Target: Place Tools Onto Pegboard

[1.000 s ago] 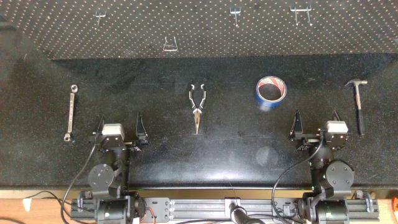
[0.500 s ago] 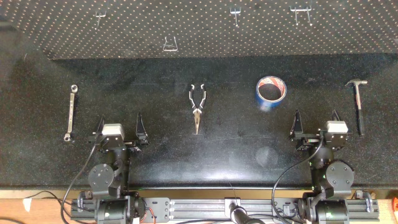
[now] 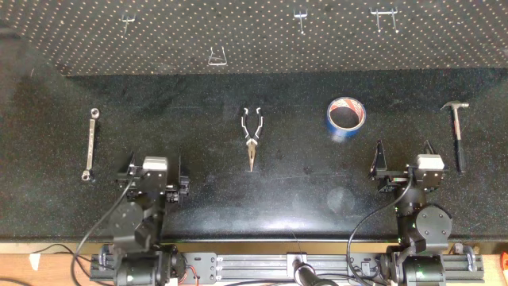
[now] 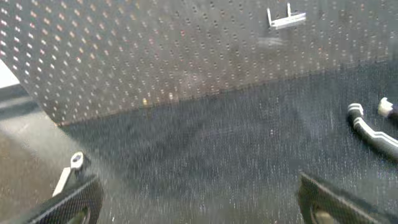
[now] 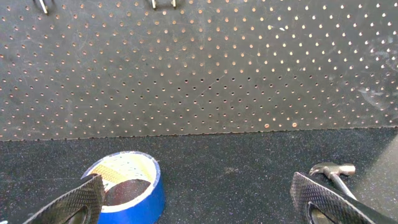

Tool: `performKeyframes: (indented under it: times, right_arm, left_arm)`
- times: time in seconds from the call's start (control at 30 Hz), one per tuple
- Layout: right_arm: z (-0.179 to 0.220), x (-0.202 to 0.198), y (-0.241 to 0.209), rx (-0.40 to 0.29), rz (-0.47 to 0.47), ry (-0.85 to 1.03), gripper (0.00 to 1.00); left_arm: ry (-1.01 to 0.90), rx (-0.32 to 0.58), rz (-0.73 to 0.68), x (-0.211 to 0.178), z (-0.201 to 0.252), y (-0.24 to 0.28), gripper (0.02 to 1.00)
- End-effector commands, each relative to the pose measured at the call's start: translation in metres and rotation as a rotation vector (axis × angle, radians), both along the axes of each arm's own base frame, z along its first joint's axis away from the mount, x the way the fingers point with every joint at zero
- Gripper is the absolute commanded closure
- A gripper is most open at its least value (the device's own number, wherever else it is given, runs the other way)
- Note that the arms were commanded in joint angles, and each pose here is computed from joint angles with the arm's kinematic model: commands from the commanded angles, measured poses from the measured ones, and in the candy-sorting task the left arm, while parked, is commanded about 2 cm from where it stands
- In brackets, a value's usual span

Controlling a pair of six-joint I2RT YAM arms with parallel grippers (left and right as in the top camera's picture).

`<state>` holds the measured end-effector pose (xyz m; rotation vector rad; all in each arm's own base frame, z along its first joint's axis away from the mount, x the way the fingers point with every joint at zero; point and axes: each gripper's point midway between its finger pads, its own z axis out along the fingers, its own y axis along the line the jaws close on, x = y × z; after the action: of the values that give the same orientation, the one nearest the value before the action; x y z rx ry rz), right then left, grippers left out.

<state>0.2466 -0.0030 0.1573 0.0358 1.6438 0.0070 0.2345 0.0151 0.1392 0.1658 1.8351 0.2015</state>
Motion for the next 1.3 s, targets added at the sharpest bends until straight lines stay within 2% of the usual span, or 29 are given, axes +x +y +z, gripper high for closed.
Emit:
performKeyframes:
  times: [0.03,0.1,0.17,0.23,0.3,0.43,0.53,0.73,0.9,0.93,0.97,1.03,1.07,1.1,1.13,1.17,1.3]
  right_arm:
    - [0.0,-0.001,-0.002,0.014,-0.011,-0.005,0.025]
    - [0.0,-0.001,-0.002,0.014,-0.011,-0.005,0.025]
    - [0.0,-0.001,-0.002,0.014,-0.011,-0.005,0.025]
    - [0.0,-0.001,-0.002,0.014,-0.011,-0.005,0.025]
    - [0.0,-0.001,-0.002,0.014,-0.011,-0.005,0.025]
    - [0.0,-0.001,-0.002,0.014,-0.011,-0.005,0.025]
    - [0.0,-0.001,-0.002,0.014,-0.011,-0.005,0.025]
    - [0.0,-0.001,-0.002,0.014,-0.011,-0.005,0.025]
    - [0.0,-0.001,-0.002,0.014,-0.011,-0.005,0.025]
    - [0.0,-0.001,-0.002,0.014,-0.011,-0.005,0.025]
    - [0.0,-0.001,-0.002,0.014,-0.011,-0.005,0.025]
    - [0.0,-0.001,-0.002,0.014,-0.011,-0.005,0.025]
    - [0.0,-0.001,-0.002,0.014,-0.011,-0.005,0.025]
    - [0.0,-0.001,-0.002,0.014,-0.011,-0.005,0.025]
    - [0.0,-0.001,-0.002,0.014,-0.011,-0.005,0.025]
    - [0.0,-0.001,-0.002,0.014,-0.011,-0.005,0.025]
    - [0.0,-0.001,-0.002,0.014,-0.011,-0.005,0.025]
  left_arm:
    - [0.525,0.123,0.203,-0.006,0.021,0.062,0.025]
    - [0.795,0.029,0.35,-0.007,0.026,0.118,0.023]
    - [0.917,-0.016,0.406,-0.004,0.023,0.16,0.023]
    - [1.054,-0.084,0.414,0.009,-0.008,0.192,0.025]
    - [1.167,-0.134,0.383,0.022,-0.045,0.204,0.025]
    - [1.217,-0.172,0.326,0.05,-0.076,0.217,0.023]
    - [1.185,-0.251,0.25,0.071,-0.091,0.211,0.02]
    - [1.205,-0.224,0.185,0.079,-0.12,0.214,0.023]
    - [1.205,-0.225,0.186,0.082,-0.13,0.217,0.018]
    - [1.2,-0.229,0.181,0.083,-0.131,0.217,0.172]
    - [1.198,-0.233,0.178,0.084,-0.131,0.216,0.279]
    - [1.204,-0.239,0.174,0.084,-0.136,0.215,0.279]
    - [1.199,-0.247,0.167,0.085,-0.136,0.214,0.492]
    - [1.193,-0.255,0.16,0.086,-0.136,0.212,0.79]
    - [1.191,-0.257,0.159,0.086,-0.136,0.212,0.932]
    - [1.192,-0.257,0.159,0.086,-0.136,0.212,0.991]
    - [1.17,-0.297,0.218,0.092,-0.13,0.212,0.991]
